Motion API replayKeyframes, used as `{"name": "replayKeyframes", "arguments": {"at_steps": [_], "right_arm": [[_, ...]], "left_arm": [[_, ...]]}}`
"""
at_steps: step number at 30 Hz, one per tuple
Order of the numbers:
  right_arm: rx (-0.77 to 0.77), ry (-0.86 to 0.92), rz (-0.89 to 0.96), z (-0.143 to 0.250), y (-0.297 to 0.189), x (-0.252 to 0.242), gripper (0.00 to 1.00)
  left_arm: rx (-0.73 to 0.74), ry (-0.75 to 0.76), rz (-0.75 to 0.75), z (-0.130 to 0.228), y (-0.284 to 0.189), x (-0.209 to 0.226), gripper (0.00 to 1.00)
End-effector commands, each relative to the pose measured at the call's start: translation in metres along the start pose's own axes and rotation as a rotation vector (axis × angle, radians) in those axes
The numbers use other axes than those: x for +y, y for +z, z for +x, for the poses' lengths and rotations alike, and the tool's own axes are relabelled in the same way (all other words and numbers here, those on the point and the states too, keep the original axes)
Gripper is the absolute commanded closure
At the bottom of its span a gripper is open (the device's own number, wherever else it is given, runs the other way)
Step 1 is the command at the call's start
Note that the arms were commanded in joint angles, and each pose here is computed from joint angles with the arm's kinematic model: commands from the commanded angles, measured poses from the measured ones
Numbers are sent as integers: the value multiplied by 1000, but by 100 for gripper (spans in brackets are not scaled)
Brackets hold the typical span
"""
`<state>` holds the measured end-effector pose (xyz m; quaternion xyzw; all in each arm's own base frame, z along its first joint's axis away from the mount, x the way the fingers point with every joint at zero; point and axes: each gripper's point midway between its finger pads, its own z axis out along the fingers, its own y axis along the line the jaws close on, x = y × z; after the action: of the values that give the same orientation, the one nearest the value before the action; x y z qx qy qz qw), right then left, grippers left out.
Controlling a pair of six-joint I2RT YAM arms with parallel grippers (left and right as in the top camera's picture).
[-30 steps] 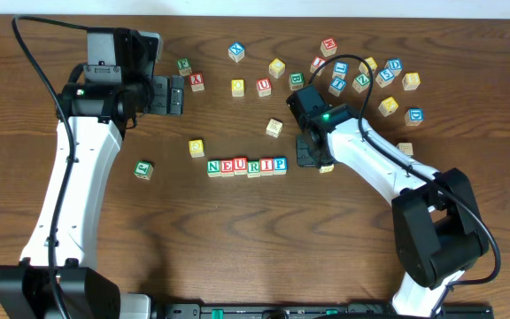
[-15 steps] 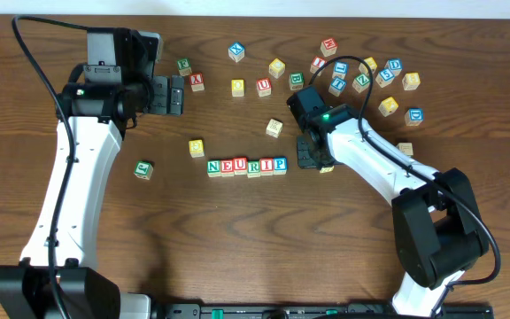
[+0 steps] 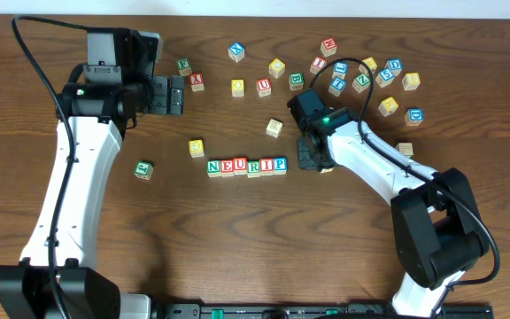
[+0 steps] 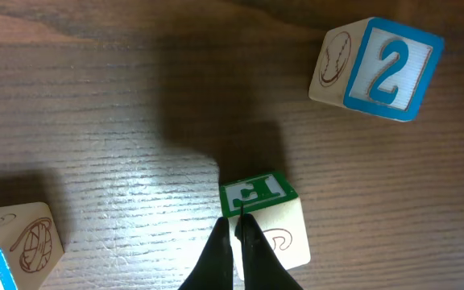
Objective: Spell out NEURIPS
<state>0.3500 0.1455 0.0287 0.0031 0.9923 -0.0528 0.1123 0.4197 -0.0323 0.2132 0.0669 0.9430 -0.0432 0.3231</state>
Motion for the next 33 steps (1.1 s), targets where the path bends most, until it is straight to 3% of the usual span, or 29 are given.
{"name": "replayKeyframes", "arguments": {"at_steps": [1, 33], "right_arm": [[5, 30, 14, 1, 5, -7, 99], [1, 34, -6, -2, 14, -10, 99]], "left_arm": [[-30, 12, 2, -10, -7, 0, 2], [-30, 12, 2, -10, -7, 0, 2]]}}
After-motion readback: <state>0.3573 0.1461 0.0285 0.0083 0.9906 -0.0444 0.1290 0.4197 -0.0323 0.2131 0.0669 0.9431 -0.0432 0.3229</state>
